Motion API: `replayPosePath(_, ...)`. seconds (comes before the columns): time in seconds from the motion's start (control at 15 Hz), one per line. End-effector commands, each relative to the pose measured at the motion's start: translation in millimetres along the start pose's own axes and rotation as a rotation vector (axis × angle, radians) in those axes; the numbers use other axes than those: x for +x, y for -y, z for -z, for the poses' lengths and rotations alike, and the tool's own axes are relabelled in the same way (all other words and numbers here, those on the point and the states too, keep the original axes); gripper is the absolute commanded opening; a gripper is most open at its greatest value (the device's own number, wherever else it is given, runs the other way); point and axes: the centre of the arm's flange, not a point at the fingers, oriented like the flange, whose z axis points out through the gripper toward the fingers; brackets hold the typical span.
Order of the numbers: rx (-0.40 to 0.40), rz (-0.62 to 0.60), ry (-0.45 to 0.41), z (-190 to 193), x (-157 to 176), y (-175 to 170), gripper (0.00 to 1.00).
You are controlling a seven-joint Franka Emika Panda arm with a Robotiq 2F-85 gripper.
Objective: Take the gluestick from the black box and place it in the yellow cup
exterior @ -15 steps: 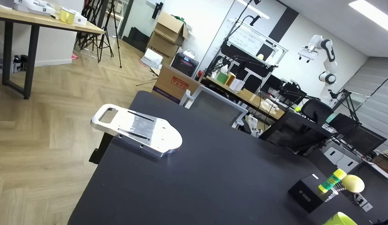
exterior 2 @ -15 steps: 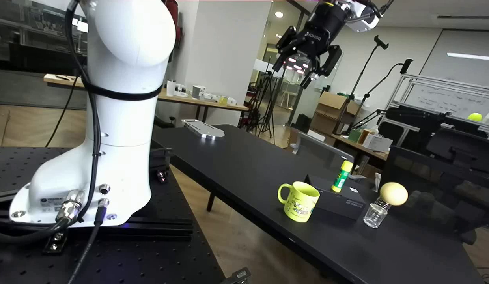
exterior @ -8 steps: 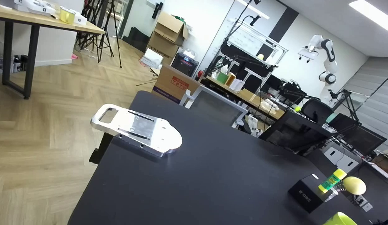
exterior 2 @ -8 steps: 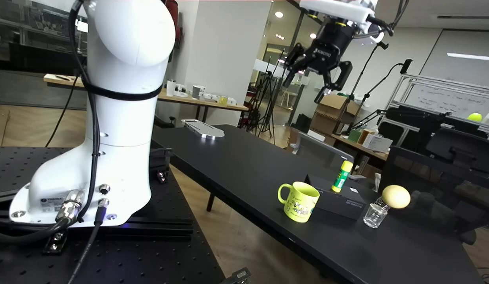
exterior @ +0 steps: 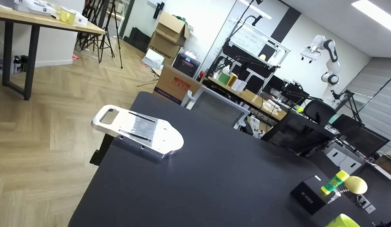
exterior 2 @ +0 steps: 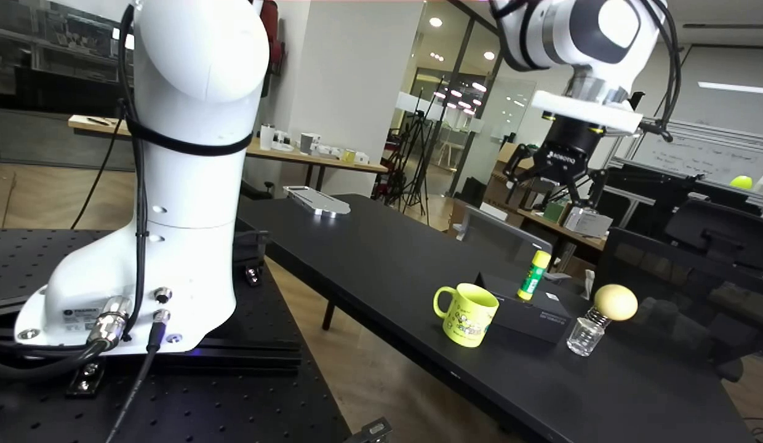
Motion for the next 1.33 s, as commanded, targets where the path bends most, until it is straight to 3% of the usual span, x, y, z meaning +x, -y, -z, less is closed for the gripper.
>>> replayPosePath(0.0, -0.039, -0.072, -0.032, -7.7, 71.5, -58.1, 1.00)
replayPosePath(0.27, -0.048, -0.152, -0.068, -31.4, 108.4, -71.9, 1.00)
replayPosePath(0.53, -0.026, -0.225, -0.028, -64.5, 128.6, -51.7, 1.00)
replayPosePath(0.87, -0.008, -0.198, -0.026, -95.3, 148.3, -29.1, 1.00)
replayPosePath(1.27, -0.092, -0.136, -0.128, -112.7, 168.0, -17.3, 1.00)
